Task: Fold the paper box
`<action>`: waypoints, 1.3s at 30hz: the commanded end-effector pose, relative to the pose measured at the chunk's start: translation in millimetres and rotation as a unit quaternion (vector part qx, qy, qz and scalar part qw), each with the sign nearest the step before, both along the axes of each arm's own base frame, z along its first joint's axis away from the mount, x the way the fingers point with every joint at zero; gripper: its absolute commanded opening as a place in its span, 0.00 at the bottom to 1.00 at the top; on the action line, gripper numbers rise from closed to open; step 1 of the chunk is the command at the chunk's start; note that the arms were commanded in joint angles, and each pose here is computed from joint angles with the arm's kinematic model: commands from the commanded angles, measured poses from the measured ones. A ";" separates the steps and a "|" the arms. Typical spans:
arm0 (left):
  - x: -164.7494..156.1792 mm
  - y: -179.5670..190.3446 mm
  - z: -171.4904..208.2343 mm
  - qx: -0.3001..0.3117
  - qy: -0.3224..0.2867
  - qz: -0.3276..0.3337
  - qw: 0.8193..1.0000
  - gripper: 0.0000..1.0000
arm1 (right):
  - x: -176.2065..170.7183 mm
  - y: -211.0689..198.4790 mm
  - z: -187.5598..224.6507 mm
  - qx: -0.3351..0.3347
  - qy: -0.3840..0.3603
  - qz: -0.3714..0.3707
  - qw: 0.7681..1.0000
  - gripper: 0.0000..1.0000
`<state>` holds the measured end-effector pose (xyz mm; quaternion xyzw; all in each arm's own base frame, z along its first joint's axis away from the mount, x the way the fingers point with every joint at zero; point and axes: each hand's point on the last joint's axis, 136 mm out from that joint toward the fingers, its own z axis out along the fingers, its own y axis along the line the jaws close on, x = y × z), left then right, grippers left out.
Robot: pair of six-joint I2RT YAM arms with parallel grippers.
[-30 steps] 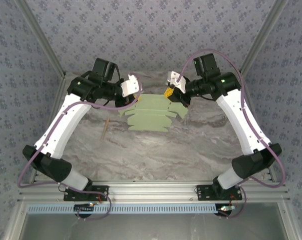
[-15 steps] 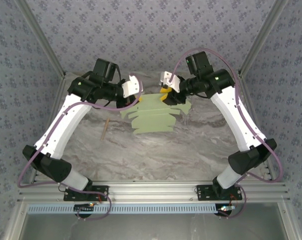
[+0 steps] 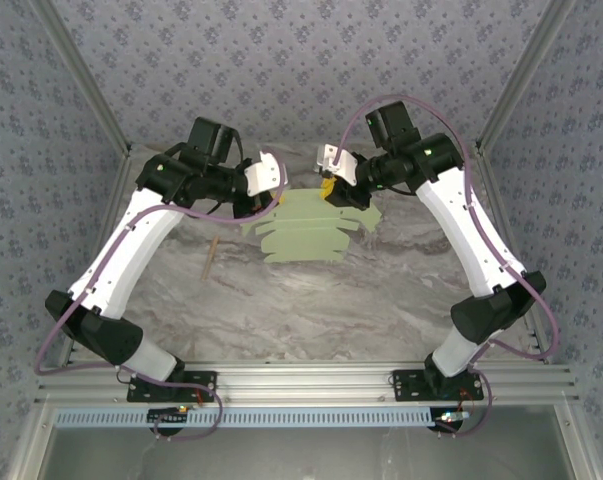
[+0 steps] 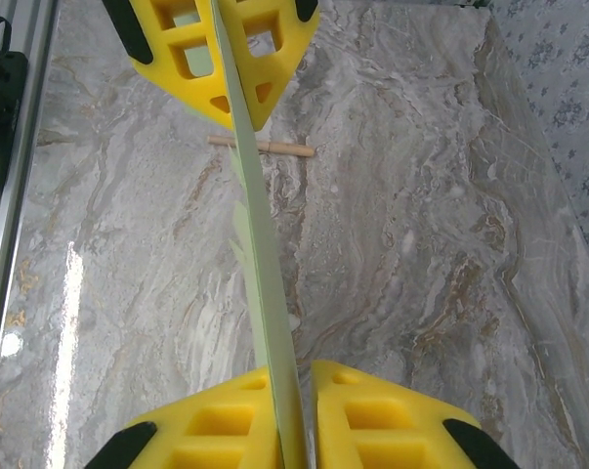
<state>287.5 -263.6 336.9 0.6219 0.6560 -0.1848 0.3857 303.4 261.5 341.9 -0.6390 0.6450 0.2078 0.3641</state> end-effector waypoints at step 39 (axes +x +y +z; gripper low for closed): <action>-0.6 32.5 24.1 -0.140 -0.033 0.060 0.988 0.68 | -23.7 -17.5 2.3 0.035 0.026 -0.014 0.999 0.00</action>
